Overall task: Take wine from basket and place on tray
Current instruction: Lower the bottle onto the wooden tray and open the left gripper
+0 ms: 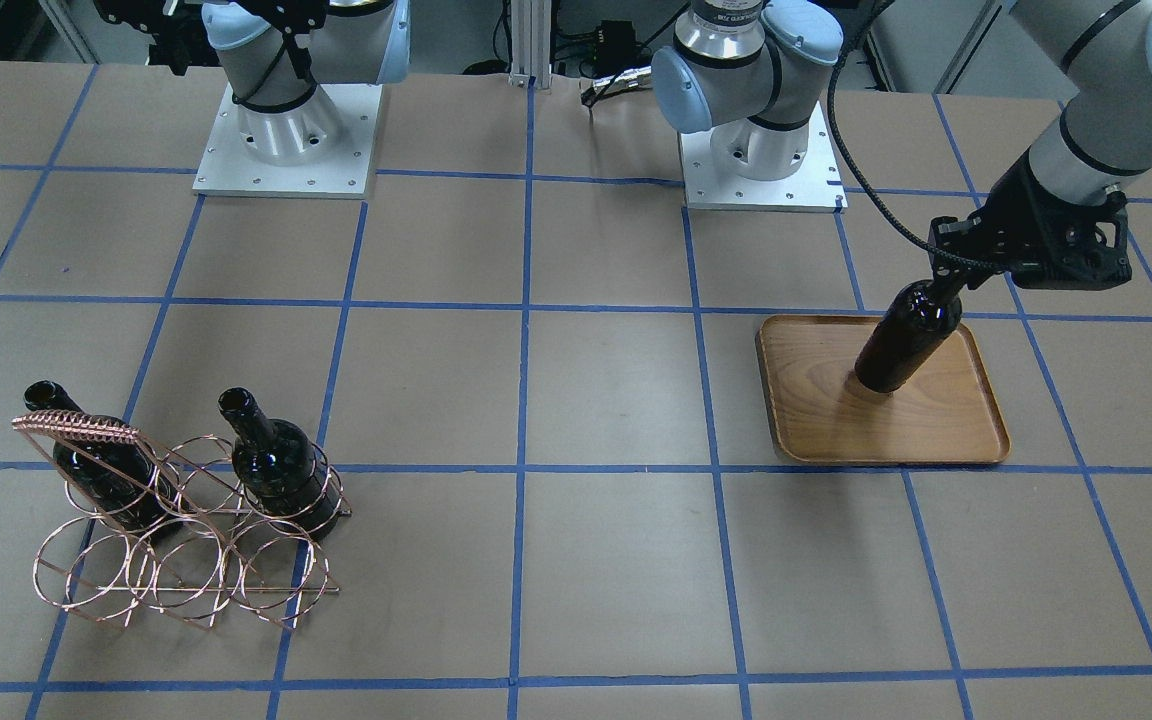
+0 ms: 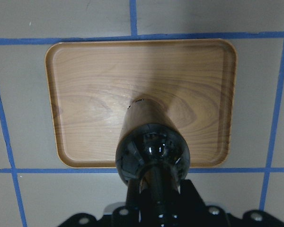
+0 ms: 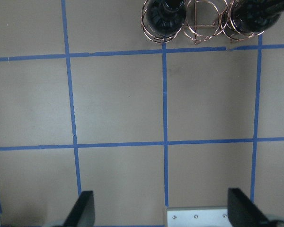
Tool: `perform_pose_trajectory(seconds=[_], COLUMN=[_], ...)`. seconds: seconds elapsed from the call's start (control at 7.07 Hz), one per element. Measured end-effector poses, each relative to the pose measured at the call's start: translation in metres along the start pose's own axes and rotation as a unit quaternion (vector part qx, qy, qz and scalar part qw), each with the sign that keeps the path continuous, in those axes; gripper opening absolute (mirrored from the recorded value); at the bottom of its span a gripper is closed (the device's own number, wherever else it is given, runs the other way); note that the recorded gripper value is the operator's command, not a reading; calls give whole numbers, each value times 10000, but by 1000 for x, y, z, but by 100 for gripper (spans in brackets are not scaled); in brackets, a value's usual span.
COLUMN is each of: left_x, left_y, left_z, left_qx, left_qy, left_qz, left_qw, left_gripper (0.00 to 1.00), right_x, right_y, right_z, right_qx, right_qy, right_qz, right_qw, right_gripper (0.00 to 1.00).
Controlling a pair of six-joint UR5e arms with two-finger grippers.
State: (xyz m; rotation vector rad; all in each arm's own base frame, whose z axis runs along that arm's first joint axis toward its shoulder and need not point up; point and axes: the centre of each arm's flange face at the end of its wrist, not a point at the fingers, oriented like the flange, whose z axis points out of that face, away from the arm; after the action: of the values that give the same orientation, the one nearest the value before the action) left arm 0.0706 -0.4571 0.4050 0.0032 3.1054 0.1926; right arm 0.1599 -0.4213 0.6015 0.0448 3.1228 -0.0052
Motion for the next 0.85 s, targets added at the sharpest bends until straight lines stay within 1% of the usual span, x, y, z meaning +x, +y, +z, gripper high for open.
perform_pose_trajectory(seconds=[0.14,0.28,0.42,0.57,0.71,0.85], left_x=[-1,-1,-2,-2,-2,-2], left_y=[-1,-2,-3,-4,-5,-4], left_z=[2,4,6,5,-3,-24], left_qx=[-15,-43,-71,-64,8,110], left_qy=[26,35,31,12,-39,-88], left_qz=[-8,9,23,22,-1,-52], left_qw=[10000,10000,10000,10000,10000,9999], left_gripper=[74,95,100,100,100,99], right_x=[1,1,2,2,4,7], right_y=[-13,-22,-29,-34,-41,-50], right_z=[3,3,2,1,2,5], right_qx=[173,309,451,585,677,728], right_qy=[-2,-18,-32,-45,-61,-84], right_qz=[7,13,19,25,43,86], right_qw=[9999,9995,9990,9983,9977,9973], right_gripper=[100,100,100,100,100,100])
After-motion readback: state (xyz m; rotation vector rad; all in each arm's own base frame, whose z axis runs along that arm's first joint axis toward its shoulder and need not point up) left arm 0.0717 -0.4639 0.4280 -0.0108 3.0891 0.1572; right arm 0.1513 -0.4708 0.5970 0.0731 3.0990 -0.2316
